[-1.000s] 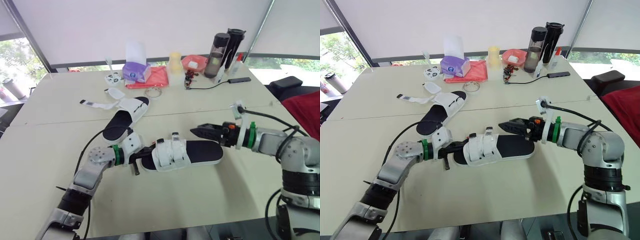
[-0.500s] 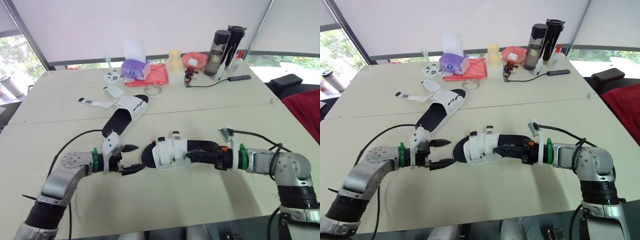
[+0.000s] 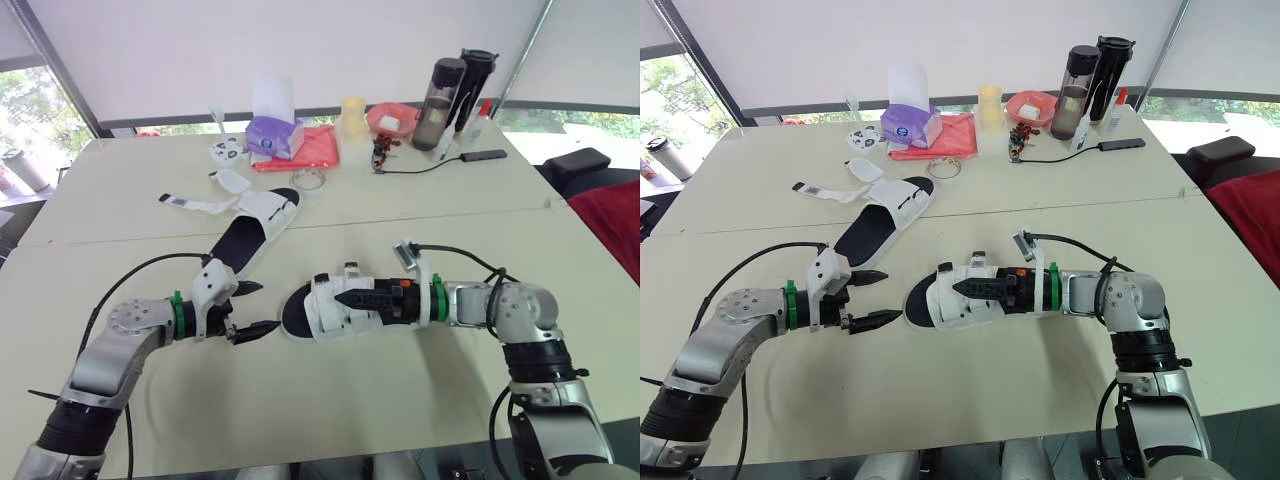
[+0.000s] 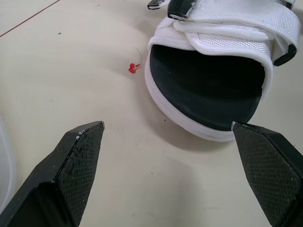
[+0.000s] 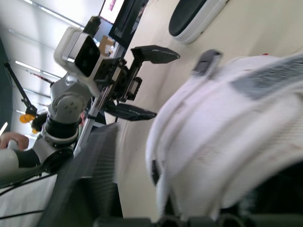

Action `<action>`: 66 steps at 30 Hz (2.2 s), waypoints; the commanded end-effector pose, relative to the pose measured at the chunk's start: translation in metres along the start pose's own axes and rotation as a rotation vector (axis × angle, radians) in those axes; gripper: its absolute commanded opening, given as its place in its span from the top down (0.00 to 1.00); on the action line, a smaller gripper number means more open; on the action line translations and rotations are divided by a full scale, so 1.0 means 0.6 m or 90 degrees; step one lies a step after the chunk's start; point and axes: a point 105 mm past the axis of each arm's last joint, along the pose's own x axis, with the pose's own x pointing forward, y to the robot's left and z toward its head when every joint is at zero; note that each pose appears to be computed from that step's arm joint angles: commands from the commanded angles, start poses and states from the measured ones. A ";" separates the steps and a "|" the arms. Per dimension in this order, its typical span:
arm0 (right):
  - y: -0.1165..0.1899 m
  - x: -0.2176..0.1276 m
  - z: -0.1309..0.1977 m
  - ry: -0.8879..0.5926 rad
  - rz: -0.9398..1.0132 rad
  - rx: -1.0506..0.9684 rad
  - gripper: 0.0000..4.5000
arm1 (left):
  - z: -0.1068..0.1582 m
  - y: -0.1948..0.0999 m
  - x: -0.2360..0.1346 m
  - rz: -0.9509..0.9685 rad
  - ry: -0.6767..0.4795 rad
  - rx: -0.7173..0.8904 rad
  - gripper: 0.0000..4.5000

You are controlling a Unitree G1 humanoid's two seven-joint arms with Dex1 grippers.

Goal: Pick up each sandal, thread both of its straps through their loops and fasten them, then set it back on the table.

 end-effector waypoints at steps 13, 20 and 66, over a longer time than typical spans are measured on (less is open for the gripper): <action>0.035 -0.054 0.132 -0.327 -0.007 -0.009 0.99 | 0.040 -0.021 0.021 -0.031 -0.055 0.019 0.00; -0.028 -0.177 0.233 -0.789 -0.253 0.152 0.99 | 0.068 -0.005 0.054 -0.002 -0.124 0.021 0.00; 0.078 -0.137 -0.001 -0.547 -0.156 0.174 0.02 | 0.106 0.058 0.015 0.221 -0.212 -0.039 0.00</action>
